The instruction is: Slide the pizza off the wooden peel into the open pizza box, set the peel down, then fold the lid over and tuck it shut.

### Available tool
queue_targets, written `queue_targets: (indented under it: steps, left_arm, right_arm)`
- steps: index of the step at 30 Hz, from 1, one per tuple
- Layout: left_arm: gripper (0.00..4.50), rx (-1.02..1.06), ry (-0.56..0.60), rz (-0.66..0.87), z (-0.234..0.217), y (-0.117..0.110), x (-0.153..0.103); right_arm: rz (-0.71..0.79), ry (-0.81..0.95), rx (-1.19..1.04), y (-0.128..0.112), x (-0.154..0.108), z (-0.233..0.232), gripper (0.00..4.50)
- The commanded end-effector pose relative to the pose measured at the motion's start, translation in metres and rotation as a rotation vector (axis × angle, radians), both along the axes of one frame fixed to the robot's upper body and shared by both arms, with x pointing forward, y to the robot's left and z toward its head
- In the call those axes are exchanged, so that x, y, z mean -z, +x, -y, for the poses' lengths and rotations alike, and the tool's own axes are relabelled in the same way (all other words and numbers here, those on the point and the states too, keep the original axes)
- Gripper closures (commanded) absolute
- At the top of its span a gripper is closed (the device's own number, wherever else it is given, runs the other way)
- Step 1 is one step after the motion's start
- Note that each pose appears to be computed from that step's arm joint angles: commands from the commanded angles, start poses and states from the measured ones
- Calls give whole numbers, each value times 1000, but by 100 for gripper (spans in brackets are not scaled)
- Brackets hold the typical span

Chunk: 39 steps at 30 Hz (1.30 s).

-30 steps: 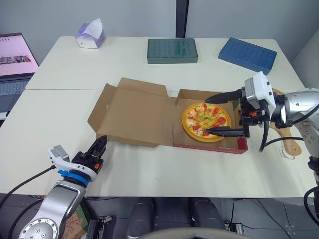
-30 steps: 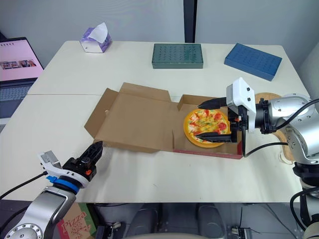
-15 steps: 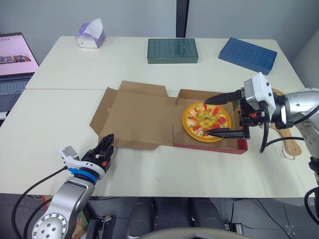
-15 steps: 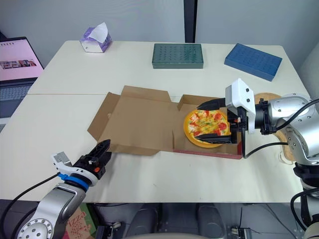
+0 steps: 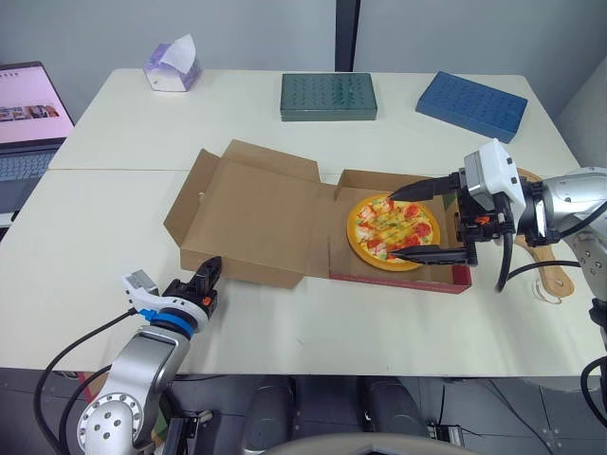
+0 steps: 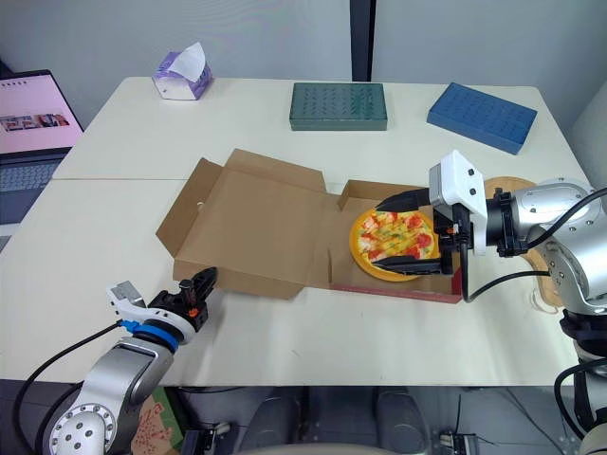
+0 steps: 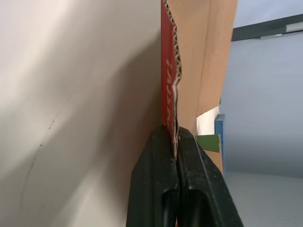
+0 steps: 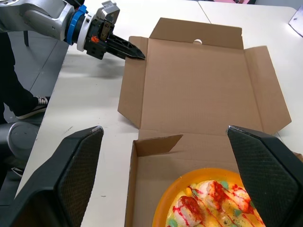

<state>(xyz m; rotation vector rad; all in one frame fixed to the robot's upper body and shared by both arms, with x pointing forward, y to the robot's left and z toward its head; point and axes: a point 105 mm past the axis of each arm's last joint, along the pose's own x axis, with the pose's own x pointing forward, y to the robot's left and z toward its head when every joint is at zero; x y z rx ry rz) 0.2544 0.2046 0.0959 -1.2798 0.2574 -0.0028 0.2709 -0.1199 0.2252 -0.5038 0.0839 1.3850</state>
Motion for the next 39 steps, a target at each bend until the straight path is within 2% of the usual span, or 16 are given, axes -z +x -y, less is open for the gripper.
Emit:
queue_targets:
  steps: [1, 6, 10, 13, 16, 19, 25, 29, 30, 35, 39]
  left_arm:
    - [446, 13, 34, 20, 0, -3, -7]
    - [446, 110, 187, 105, -1, -2, -25]
    - [446, 209, 326, 262, -2, 5, -58]
    - [446, 299, 481, 405, -7, 13, -88]
    - [446, 379, 591, 498, -6, 17, -105]
    - [450, 424, 644, 572, -7, 17, -121]
    - [450, 418, 705, 585, -23, 19, -125]
    - [450, 414, 731, 580, -27, 21, -122]
    - [450, 416, 738, 579, -28, 22, -121]
    - [450, 424, 772, 578, -29, 25, -117]
    - [450, 446, 813, 585, -33, 28, -117]
  right_arm:
    - [80, 12, 10, 0, -13, -1, 0]
    - [107, 17, 114, 18, -10, 0, 0]
    - [153, 7, 225, 40, -9, 7, 0]
    - [178, -7, 319, 58, -7, 14, 0]
    - [197, -8, 375, 70, -7, 17, 0]
    - [252, -19, 459, 87, -10, 23, 64]
    - [390, -150, 620, 128, -3, 44, 282]
    - [454, -331, 645, 156, 16, 57, 425]
    - [461, -378, 648, 163, 23, 60, 448]
    - [436, -498, 612, 178, 47, 62, 448]
    - [365, -588, 505, 173, 69, 63, 448]
